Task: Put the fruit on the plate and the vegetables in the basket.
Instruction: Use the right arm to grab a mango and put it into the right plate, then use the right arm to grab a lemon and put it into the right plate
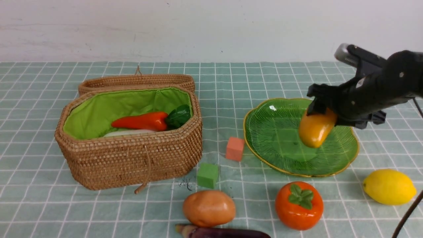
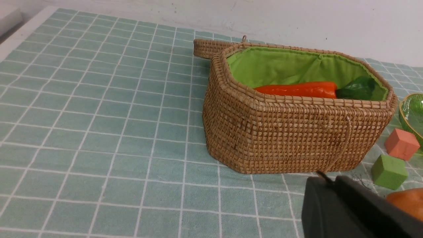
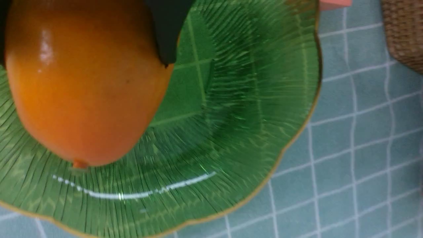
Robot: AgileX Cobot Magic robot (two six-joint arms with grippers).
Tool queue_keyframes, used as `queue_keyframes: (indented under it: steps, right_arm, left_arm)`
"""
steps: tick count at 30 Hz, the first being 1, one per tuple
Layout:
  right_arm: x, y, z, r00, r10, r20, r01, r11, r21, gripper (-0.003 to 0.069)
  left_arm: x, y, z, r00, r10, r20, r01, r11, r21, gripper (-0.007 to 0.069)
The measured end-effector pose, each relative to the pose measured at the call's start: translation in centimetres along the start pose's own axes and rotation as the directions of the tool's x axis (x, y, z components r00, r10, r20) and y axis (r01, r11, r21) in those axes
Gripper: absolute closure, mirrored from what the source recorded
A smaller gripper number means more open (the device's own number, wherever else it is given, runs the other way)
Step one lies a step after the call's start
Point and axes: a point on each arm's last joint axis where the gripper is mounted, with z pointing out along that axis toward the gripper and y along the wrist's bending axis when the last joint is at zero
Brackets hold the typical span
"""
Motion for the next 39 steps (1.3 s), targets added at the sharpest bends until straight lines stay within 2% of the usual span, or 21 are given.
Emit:
queue_keyframes:
  steps: [5, 13, 18, 22, 23, 25, 28, 29, 30, 31, 32, 33, 34, 35, 36, 39]
  right_arm:
    - [0.2, -0.1, 0.4, 1.000, 0.005, -0.016, -0.005, 1.000, 0.007, -0.0008]
    - [-0.3, 0.5, -3.4, 0.999, -0.038, -0.015, 0.038, 0.999, 0.009, -0.0009]
    - [-0.6, -0.1, -7.7, 0.990, -0.134, -0.032, 0.136, 0.986, 0.093, 0.0001]
    - [-0.6, -4.0, -10.6, 0.993, 0.093, -0.076, -0.072, 0.967, 0.244, 0.0022]
    - [-0.6, -4.2, -10.6, 0.992, 0.098, -0.075, -0.076, 0.966, 0.248, 0.0024]
    - [0.1, -6.3, -10.5, 0.971, 0.215, -0.102, -0.174, 0.933, 0.314, 0.0038]
    - [1.2, -8.0, -10.0, 0.954, 0.262, -0.142, -0.199, 0.914, 0.354, 0.0068]
    - [2.2, -8.9, -9.5, 0.962, 0.190, -0.199, -0.110, 0.928, 0.355, 0.0088]
    - [2.2, -8.9, -9.5, 0.964, 0.173, -0.202, -0.094, 0.931, 0.352, 0.0090]
    - [2.9, -9.4, -9.0, 0.966, 0.049, -0.256, 0.041, 0.942, 0.333, 0.0108]
    - [3.4, -9.7, -8.7, 0.947, -0.103, -0.305, 0.198, 0.934, 0.298, 0.0127]
    - [3.4, -9.8, -8.6, 0.938, -0.147, -0.316, 0.241, 0.928, 0.285, 0.0132]
    - [3.8, -10.0, -8.3, 0.885, -0.300, -0.356, 0.396, 0.887, 0.237, 0.0151]
    - [3.9, -10.1, -8.2, 0.845, -0.380, -0.375, 0.476, 0.855, 0.206, 0.0163]
    - [4.0, -10.2, -8.1, 0.782, -0.486, -0.390, 0.578, 0.800, 0.163, 0.0173]
    - [4.0, -10.1, -8.0, 0.661, -0.635, -0.401, 0.717, 0.692, 0.086, 0.0175]
  left_arm:
    - [0.0, 0.0, 0.0, 1.000, 0.000, 0.000, 0.000, 1.000, 0.000, 0.0587]
    - [0.0, 0.0, 0.0, 1.000, 0.000, 0.000, 0.000, 1.000, 0.000, 0.0586]
    - [0.0, 0.0, 0.0, 1.000, 0.000, 0.000, 0.000, 1.000, 0.000, 0.0586]
    - [0.0, 0.0, 0.0, 1.000, 0.001, 0.000, -0.001, 1.000, 0.000, 0.0586]
    - [0.0, 0.0, 0.0, 1.000, 0.001, 0.000, -0.001, 1.000, 0.000, 0.0586]
    - [0.0, 0.0, 0.0, 1.000, 0.001, 0.000, -0.001, 1.000, 0.000, 0.0586]
    - [0.0, 0.0, 0.0, 1.000, 0.001, 0.000, -0.001, 1.000, 0.000, 0.0586]
    - [0.0, 0.0, 0.0, 1.000, 0.001, 0.000, -0.001, 1.000, 0.000, 0.0586]
    - [0.0, 0.0, 0.0, 1.000, 0.001, 0.000, -0.001, 1.000, 0.000, 0.0586]
    - [0.0, 0.0, 0.0, 1.000, 0.001, 0.000, -0.001, 1.000, 0.000, 0.0586]
    - [0.0, 0.0, 0.0, 1.000, 0.001, 0.000, -0.001, 1.000, 0.000, 0.0586]
    - [0.0, 0.0, 0.0, 1.000, 0.001, 0.000, -0.001, 1.000, 0.000, 0.0586]
    - [0.0, 0.0, 0.0, 1.000, 0.001, 0.000, -0.001, 1.000, 0.000, 0.0586]
    - [0.0, 0.0, 0.0, 1.000, 0.001, 0.000, -0.001, 1.000, 0.000, 0.0586]
    - [0.0, 0.0, 0.0, 1.000, 0.001, 0.000, -0.001, 1.000, 0.000, 0.0586]
    - [0.0, 0.0, 0.0, 1.000, 0.001, 0.000, -0.001, 1.000, 0.000, 0.0586]
